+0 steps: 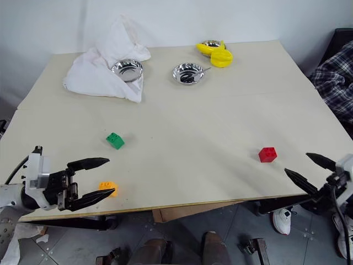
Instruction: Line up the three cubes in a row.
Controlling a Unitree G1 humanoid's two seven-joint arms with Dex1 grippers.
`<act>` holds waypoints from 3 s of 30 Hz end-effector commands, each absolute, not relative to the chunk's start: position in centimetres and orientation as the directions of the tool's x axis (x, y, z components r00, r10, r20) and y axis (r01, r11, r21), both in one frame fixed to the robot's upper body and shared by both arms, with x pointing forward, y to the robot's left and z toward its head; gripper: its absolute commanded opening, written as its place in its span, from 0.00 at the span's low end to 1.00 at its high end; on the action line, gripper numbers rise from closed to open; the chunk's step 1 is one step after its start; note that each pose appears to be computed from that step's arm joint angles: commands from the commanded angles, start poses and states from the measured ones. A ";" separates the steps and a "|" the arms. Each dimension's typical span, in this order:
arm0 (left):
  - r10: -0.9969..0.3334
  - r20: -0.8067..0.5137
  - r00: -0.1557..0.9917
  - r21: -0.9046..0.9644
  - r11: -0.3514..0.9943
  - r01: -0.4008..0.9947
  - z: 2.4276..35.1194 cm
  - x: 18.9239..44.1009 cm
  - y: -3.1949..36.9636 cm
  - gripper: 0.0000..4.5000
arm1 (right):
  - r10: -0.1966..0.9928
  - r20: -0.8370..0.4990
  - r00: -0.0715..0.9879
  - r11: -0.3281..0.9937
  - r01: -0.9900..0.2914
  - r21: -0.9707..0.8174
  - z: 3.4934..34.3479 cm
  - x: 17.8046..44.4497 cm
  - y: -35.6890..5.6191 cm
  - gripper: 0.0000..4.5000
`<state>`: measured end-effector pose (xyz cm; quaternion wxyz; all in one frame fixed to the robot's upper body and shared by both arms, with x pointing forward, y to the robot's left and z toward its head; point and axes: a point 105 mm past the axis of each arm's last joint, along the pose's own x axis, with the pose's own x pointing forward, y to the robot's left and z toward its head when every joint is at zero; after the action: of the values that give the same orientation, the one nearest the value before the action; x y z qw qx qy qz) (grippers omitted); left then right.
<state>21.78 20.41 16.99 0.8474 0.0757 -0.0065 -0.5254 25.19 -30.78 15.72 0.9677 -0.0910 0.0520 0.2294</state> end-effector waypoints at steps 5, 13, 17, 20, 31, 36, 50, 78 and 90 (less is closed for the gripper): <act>-0.909 -0.044 0.414 0.164 0.402 0.901 17.5 21.9 19.5 1.00 | 0.296 -0.249 0.922 0.934 -0.334 -0.125 15.6 27.8 -26.8 1.00; -0.912 -0.032 0.408 0.189 0.396 0.899 17.6 21.9 19.0 1.00 | 0.139 -0.252 0.958 0.963 -0.189 -0.190 15.0 29.3 -28.7 1.00; -0.909 -0.029 0.417 0.192 0.404 0.894 17.4 21.9 18.9 1.00 | 0.113 -0.305 0.946 0.972 -0.169 -0.164 13.8 29.1 -29.4 1.00; -0.906 -0.028 0.422 0.196 0.409 0.891 17.3 21.9 18.9 1.00 | 0.131 -0.344 0.930 0.974 -0.185 -0.130 12.9 28.8 -28.9 1.00; -0.906 -0.029 0.422 0.214 0.407 0.888 17.2 22.2 19.0 1.00 | 0.180 -0.314 0.932 0.968 -0.225 -0.113 12.9 29.8 -28.6 0.33; -0.902 -0.050 0.429 0.225 0.409 0.884 16.4 22.1 19.7 1.00 | 0.519 -0.264 0.813 0.775 -0.578 -0.255 14.8 30.2 -25.6 0.33; -0.905 -0.090 0.417 0.221 0.390 0.894 15.6 22.0 20.0 1.00 | 0.848 -0.511 0.144 -0.012 -0.957 -0.290 13.7 34.0 -19.5 0.33; -0.879 -0.081 0.471 0.240 0.441 0.865 16.0 22.0 20.6 1.00 | 0.853 -0.521 0.024 -0.141 -0.951 -0.275 12.6 35.2 -15.1 0.61; -0.773 -0.032 0.634 0.240 0.610 0.756 15.6 22.0 23.7 1.00 | 0.903 -0.392 0.173 -0.019 -0.898 -0.439 16.8 34.2 -19.4 0.99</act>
<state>22.12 22.42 15.02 0.8828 0.1054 -0.0265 -0.4569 35.08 -18.82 15.29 0.7105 -0.3060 0.0264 0.6331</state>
